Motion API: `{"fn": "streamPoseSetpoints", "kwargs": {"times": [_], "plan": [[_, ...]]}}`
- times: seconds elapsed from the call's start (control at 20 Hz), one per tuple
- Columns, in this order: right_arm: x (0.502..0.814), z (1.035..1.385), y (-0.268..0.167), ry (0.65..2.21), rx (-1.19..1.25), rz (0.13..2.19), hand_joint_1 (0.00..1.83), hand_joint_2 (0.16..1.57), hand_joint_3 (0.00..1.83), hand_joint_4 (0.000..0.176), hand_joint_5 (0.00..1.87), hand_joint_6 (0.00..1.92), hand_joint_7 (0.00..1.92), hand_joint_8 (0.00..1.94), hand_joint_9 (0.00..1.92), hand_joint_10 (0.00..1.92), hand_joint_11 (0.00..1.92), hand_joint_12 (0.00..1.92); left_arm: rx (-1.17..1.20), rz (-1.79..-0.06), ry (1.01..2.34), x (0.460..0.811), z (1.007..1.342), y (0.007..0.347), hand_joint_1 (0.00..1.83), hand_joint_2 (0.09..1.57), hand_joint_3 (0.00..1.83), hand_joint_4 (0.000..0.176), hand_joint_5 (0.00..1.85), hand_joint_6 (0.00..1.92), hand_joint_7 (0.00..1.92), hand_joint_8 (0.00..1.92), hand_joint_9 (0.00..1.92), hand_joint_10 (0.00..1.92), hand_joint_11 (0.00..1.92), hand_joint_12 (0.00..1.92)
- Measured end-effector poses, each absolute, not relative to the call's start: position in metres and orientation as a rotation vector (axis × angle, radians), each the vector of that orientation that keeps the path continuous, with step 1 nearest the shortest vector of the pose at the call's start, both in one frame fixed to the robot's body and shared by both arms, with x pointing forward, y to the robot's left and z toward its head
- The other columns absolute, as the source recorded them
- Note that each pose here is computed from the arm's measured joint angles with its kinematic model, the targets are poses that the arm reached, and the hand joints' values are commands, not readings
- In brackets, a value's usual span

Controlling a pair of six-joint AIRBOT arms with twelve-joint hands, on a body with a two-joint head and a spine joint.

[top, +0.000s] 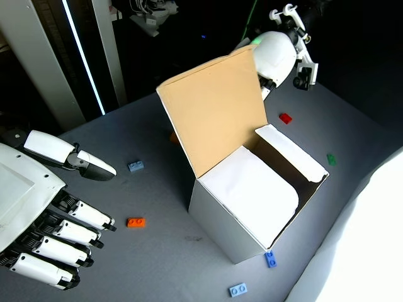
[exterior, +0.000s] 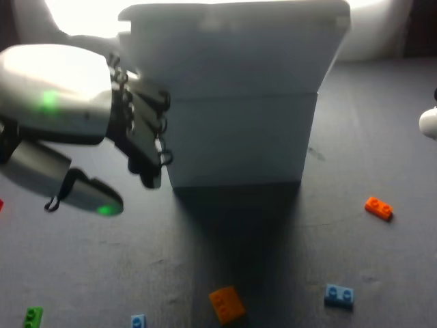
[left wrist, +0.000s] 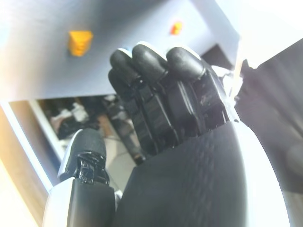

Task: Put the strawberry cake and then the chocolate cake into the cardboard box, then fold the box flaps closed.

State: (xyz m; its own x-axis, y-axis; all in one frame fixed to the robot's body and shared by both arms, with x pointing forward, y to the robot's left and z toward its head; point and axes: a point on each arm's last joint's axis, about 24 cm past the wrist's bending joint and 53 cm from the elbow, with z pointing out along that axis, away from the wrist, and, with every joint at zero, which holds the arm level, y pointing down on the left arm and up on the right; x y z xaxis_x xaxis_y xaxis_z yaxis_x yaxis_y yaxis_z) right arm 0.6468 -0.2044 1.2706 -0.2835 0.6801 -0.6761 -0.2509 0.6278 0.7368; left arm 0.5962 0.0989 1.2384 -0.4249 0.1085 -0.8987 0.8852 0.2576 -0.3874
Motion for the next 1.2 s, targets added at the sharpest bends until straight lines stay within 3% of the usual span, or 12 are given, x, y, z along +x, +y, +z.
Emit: {"fn": "streamPoseSetpoints", "kwargs": {"times": [0.15,0.35,0.6,0.85,1.2], "plan": [[0.647,1.270,-0.204,1.621,0.362,0.941,0.00,1.25,0.00,0.000,0.91,0.13,0.87,0.33,0.53,1.01,0.20,1.75,0.860,-1.259,1.716,0.608,1.255,0.099,0.18,1.34,0.00,0.000,0.70,0.31,0.72,0.48,0.56,1.05,0.29,1.67],[0.646,1.270,-0.203,1.622,0.358,0.941,0.00,1.23,0.00,0.000,0.89,0.05,0.84,0.30,0.50,1.06,0.20,1.74,0.804,-1.268,1.687,0.623,1.273,0.100,0.24,1.33,0.00,0.000,0.66,0.06,0.73,0.27,0.53,1.05,0.31,1.66],[0.646,1.270,-0.203,1.622,0.354,0.940,0.00,1.23,0.00,0.000,0.85,0.01,0.87,0.12,0.54,0.97,0.20,1.75,0.663,-1.196,1.656,0.663,1.292,0.112,0.23,1.34,0.00,0.000,0.56,0.00,0.71,0.06,0.49,1.04,0.30,1.68],[0.646,1.270,-0.202,1.623,0.347,0.938,0.00,1.24,0.00,0.000,0.83,0.00,0.89,0.04,0.58,0.88,0.23,1.70,0.638,-1.121,1.642,0.681,1.292,0.110,0.15,1.35,0.00,0.000,0.57,0.00,0.73,0.02,0.53,0.96,0.30,1.65],[0.642,1.271,-0.196,1.627,0.320,0.939,0.00,1.23,0.00,0.000,0.82,0.00,0.88,0.01,0.56,0.88,0.18,1.75,0.562,-1.008,1.634,0.713,1.294,0.123,0.19,1.35,0.00,0.000,0.58,0.00,0.73,0.01,0.52,0.96,0.28,1.64]]}}
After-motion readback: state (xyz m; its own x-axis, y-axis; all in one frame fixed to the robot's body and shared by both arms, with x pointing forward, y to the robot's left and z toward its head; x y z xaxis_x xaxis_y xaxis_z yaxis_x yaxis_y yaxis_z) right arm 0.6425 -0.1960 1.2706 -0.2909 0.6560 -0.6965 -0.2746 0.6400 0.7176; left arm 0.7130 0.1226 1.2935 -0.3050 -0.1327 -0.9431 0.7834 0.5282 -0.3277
